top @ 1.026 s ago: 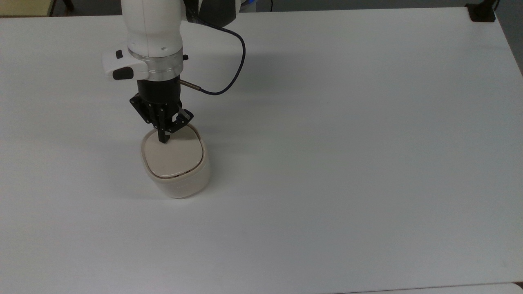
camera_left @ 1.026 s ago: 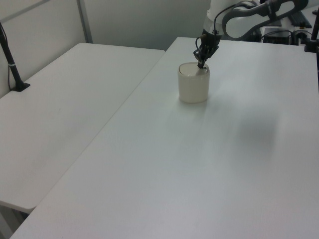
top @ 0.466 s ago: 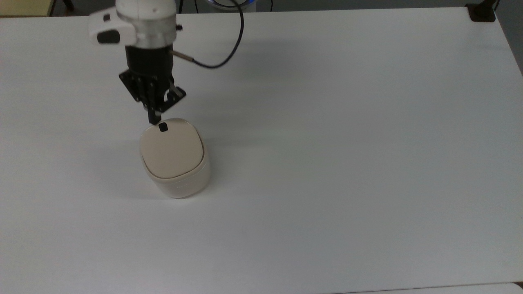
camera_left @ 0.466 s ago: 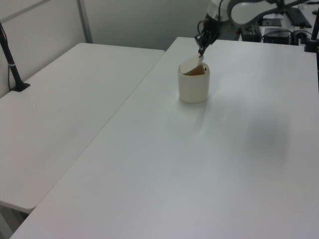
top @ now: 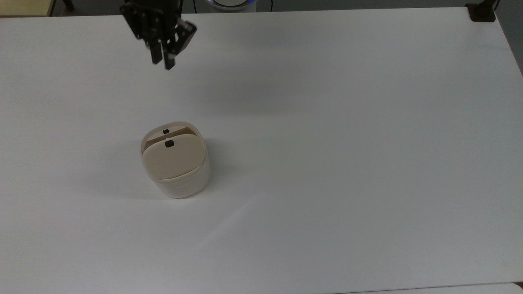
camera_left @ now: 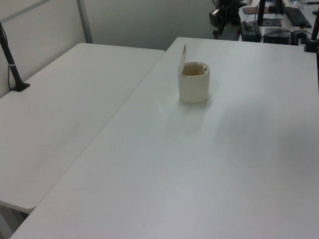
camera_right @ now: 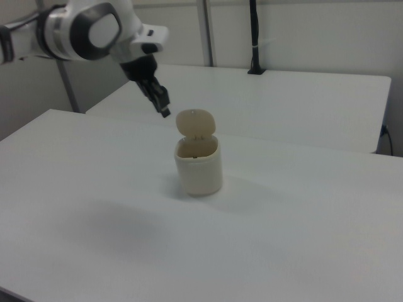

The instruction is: Open the trash bin

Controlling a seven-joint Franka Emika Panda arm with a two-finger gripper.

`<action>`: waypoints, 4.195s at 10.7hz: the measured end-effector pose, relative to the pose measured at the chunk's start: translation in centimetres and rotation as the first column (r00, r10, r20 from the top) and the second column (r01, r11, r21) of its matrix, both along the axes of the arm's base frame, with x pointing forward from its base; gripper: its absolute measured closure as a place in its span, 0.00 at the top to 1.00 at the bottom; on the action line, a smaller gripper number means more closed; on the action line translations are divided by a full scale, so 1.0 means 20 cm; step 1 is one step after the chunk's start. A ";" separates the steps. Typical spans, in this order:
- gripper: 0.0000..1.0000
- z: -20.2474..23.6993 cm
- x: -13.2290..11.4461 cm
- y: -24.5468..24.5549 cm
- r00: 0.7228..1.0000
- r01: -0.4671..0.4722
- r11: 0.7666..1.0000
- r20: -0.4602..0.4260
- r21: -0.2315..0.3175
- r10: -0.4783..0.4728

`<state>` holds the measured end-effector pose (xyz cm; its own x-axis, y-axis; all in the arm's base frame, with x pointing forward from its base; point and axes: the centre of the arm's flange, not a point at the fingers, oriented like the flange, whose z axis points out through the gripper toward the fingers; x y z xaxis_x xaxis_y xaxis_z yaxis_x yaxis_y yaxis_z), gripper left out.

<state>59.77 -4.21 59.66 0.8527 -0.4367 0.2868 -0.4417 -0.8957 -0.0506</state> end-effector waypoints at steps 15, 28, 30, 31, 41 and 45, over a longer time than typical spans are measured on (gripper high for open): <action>1.00 0.07 -0.24 0.27 0.907 -0.376 0.926 -0.199 0.015 0.372; 1.00 0.08 -0.23 0.27 0.903 -0.388 0.922 -0.195 0.012 0.382; 1.00 0.08 -0.23 0.27 0.903 -0.388 0.921 -0.194 0.011 0.383; 1.00 0.08 -0.23 0.27 0.903 -0.389 0.921 -0.194 0.011 0.383; 1.00 0.08 -0.23 0.27 0.902 -0.391 0.921 -0.194 0.011 0.385; 1.00 0.08 -0.23 0.27 0.902 -0.391 0.920 -0.195 0.011 0.385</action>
